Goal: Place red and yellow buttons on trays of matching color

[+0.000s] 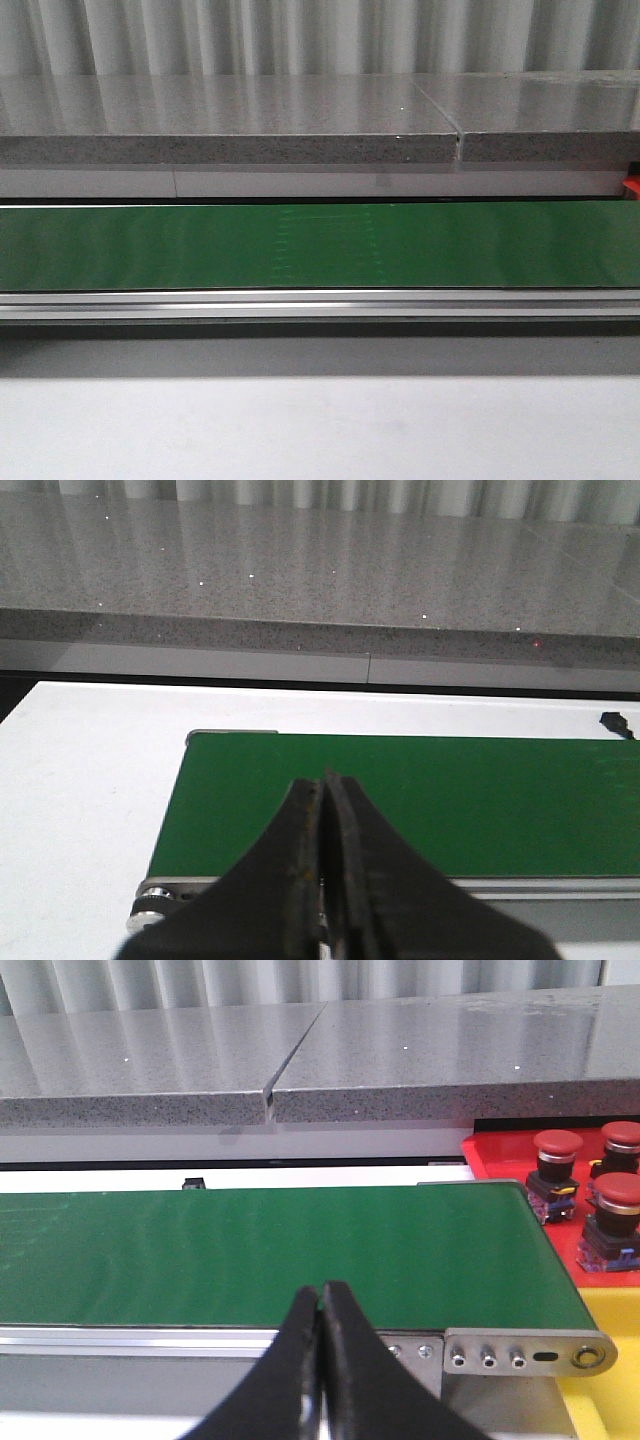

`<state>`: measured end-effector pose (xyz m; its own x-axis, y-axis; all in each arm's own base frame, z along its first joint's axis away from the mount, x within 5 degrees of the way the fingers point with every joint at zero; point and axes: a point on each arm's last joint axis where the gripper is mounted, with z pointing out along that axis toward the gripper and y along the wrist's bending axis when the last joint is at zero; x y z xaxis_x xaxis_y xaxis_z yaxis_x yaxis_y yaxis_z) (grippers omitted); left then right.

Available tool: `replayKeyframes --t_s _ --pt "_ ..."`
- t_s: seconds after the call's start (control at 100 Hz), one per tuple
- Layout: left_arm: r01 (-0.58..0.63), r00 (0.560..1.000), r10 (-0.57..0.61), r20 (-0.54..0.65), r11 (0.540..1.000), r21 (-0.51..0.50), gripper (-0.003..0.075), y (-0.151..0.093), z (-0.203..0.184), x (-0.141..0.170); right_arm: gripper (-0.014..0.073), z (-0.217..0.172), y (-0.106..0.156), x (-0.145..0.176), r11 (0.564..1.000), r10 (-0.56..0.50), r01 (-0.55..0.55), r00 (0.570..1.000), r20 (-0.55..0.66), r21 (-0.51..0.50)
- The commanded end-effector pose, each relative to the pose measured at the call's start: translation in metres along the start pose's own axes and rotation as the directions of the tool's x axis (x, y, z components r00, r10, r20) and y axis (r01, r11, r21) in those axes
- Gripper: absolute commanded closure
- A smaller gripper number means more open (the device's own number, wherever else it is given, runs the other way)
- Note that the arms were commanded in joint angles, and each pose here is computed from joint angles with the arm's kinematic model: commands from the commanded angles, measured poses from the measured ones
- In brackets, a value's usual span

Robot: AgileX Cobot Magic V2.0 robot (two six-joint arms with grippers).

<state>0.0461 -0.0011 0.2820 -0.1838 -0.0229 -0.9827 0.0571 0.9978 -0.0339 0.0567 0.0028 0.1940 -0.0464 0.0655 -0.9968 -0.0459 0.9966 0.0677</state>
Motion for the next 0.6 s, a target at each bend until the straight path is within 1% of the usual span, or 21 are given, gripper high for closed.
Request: replayKeyframes --t_s 0.0,0.1,0.18,0.34,0.5,0.59 --pt "-0.003 0.995 0.002 0.101 1.0 0.018 0.0741 -0.001 -0.002 -0.014 0.0664 -0.002 0.001 -0.013 1.0 -0.001 0.002 0.994 0.107 -0.008" --pt "-0.015 0.983 0.011 0.185 1.0 0.024 0.0741 -0.002 0.0 -0.016 0.0664 -0.002 0.001 -0.013 1.0 -0.001 0.002 0.994 0.107 -0.008" --pt "-0.017 0.975 0.01 0.221 0.999 0.029 0.0741 -0.002 0.001 -0.011 0.0664 -0.002 0.001 -0.013 1.0 -0.001 0.002 0.994 0.107 -0.008" --pt "-0.025 0.966 0.017 0.26 0.999 0.025 0.0741 -0.002 0.004 0.012 0.0664 -0.002 0.001 -0.013 1.0 -0.001 0.002 0.994 0.107 -0.008" --pt "-0.019 0.944 0.019 0.329 1.0 -0.001 0.0741 0.0 0.005 0.037 0.0664 -0.002 0.001 -0.013 1.0 -0.001 0.002 0.994 0.107 -0.008" --pt "-0.017 0.947 0.019 0.321 1.0 -0.009 0.0741 0.001 0.011 0.049 0.0664 -0.002 0.001 -0.013 1.0 -0.001 0.002 0.994 0.107 -0.008"
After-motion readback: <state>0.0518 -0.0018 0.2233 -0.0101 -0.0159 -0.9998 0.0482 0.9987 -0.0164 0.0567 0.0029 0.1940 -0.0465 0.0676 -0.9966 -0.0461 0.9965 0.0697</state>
